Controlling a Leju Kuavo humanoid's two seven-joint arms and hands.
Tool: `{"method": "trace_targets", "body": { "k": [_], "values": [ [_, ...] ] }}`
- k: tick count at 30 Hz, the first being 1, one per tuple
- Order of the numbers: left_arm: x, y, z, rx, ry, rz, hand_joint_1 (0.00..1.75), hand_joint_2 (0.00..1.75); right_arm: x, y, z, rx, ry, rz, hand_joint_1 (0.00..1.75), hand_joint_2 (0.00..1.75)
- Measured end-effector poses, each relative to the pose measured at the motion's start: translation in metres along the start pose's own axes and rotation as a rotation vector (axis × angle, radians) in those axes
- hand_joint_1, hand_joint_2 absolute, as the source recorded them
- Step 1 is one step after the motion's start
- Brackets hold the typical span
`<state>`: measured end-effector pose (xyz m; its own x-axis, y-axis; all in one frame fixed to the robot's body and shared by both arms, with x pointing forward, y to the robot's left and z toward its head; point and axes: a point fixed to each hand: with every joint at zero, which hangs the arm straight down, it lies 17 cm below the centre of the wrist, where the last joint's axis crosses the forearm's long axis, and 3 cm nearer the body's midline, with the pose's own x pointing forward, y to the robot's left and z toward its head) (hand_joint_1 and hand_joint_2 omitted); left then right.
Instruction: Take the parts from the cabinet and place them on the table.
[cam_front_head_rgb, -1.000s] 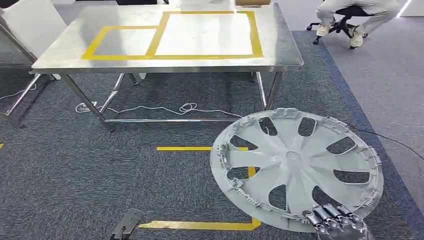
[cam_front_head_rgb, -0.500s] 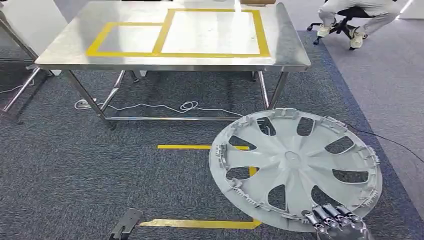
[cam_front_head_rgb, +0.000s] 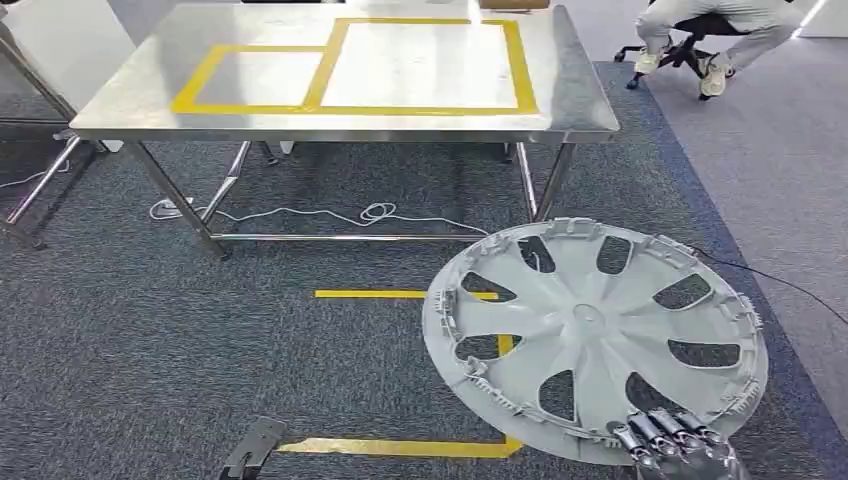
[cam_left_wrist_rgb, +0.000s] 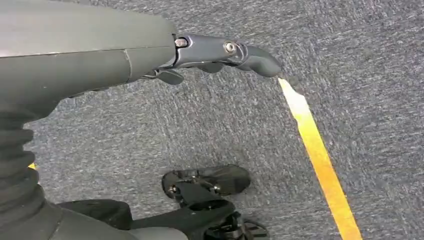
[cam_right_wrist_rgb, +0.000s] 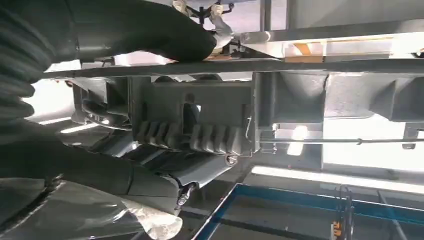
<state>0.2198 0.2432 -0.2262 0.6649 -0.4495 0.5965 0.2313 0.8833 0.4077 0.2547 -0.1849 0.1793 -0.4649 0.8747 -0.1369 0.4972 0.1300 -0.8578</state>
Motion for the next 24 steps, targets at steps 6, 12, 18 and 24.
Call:
{"method": "trace_targets", "body": {
  "k": [6, 12, 18, 24],
  "values": [
    [0.0010, -0.0034, 0.0002, -0.024, -0.003, 0.020, 0.00, 1.75, -0.0004, -0.0004, -0.0008, -0.003, 0.002, 0.000, 1.43, 1.75],
    [0.0027, -0.0048, 0.0003, -0.026, -0.006, 0.024, 0.00, 1.75, -0.0005, -0.0002, -0.0008, -0.002, 0.003, 0.000, 1.43, 1.75],
    [0.0019, -0.0027, -0.0004, -0.023, -0.004, 0.022, 0.00, 1.75, -0.0018, -0.0004, -0.0027, -0.007, 0.006, 0.002, 1.43, 1.75],
    [0.0010, -0.0005, -0.0010, -0.019, -0.003, 0.020, 0.00, 1.75, -0.0029, -0.0001, -0.0026, -0.006, 0.013, 0.002, 1.43, 1.75]
  ]
}}
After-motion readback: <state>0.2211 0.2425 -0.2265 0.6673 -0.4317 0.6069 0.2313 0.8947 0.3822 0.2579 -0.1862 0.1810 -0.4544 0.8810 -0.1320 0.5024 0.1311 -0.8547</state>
